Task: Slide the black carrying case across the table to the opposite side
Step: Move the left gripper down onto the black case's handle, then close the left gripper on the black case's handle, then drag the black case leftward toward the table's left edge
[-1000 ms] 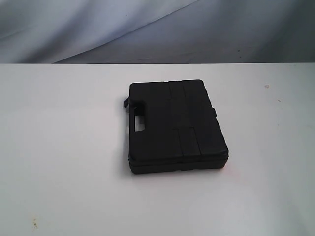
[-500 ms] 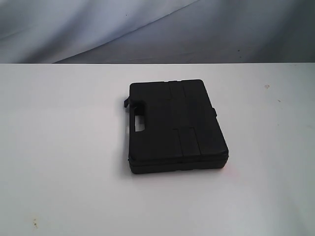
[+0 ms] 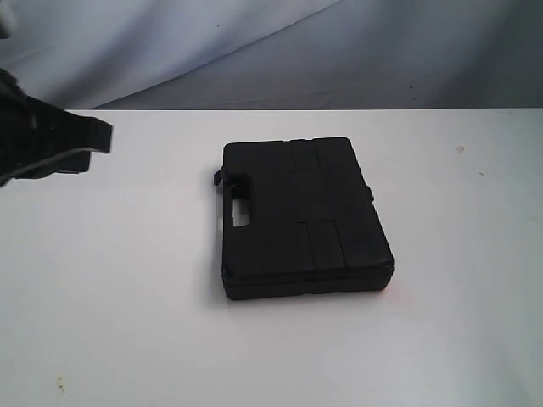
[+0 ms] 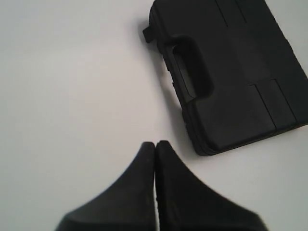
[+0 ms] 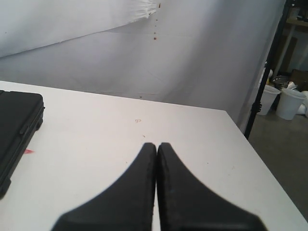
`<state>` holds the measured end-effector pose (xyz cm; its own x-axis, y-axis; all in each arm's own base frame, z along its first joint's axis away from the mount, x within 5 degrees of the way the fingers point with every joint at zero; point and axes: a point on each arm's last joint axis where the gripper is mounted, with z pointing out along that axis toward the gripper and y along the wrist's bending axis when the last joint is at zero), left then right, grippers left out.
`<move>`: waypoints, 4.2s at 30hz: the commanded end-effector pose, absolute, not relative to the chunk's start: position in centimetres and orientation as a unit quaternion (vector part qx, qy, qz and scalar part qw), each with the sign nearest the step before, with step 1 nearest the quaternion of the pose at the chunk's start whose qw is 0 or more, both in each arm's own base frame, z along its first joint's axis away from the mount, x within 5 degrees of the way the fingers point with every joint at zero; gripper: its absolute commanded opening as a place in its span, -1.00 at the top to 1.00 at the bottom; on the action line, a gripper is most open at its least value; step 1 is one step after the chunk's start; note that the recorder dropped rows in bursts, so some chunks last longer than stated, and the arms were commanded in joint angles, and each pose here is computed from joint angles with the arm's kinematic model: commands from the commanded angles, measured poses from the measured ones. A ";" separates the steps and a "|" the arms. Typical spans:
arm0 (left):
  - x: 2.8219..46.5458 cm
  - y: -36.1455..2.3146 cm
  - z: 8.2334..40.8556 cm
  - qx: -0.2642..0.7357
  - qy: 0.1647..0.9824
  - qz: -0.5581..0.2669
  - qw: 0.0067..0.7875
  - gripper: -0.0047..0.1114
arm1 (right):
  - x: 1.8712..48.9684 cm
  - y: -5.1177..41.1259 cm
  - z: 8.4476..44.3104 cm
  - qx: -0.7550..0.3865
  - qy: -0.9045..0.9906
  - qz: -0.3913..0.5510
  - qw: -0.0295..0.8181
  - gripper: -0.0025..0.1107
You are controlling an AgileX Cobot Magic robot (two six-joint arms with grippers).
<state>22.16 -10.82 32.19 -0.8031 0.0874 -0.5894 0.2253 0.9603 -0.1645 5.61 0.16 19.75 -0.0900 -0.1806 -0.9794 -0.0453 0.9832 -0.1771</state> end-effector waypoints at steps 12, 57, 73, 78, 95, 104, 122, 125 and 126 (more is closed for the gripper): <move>30.6 -18.2 28.7 0.110 0.988 0.004 0.110 0.92 | 5.6 0.1 19.6 -0.072 0.737 -0.049 0.670 0.96; 38.7 -23.8 16.3 -0.031 0.992 -0.048 0.116 0.40 | 5.6 0.1 19.6 -0.072 0.737 -0.049 0.670 0.96; 39.5 -23.7 12.8 -0.057 0.992 -0.030 0.113 0.40 | 5.6 0.1 19.6 -0.072 0.737 -0.049 0.670 0.96; 39.5 -23.7 12.8 -0.056 0.992 -0.029 0.114 0.42 | 5.6 0.1 19.6 -0.072 0.737 -0.049 0.670 0.96; 39.7 -22.6 12.8 0.010 0.991 0.039 0.124 0.92 | 5.6 0.1 19.6 -0.072 0.737 -0.049 0.670 0.96; 39.7 -22.0 13.0 0.047 0.988 0.076 0.124 0.92 | 5.6 0.1 19.6 -0.072 0.737 -0.049 0.670 0.96; 41.0 -16.2 15.6 0.031 0.988 0.055 0.141 0.92 | 5.6 0.1 19.6 -0.072 0.737 -0.049 0.670 0.96; 40.7 -14.9 15.0 0.032 0.989 0.057 0.134 0.92 | 5.6 0.1 19.6 -0.072 0.737 -0.049 0.670 0.96; 40.6 -14.3 14.9 0.027 0.989 0.058 0.133 0.92 | 5.6 0.1 19.6 -0.072 0.737 -0.049 0.670 0.96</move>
<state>40.66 -15.73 14.06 -0.9708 0.0622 -0.2316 0.0359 0.9926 0.1160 5.61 0.16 19.74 -0.0907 -0.1806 -0.9794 -0.0454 0.9832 -0.1771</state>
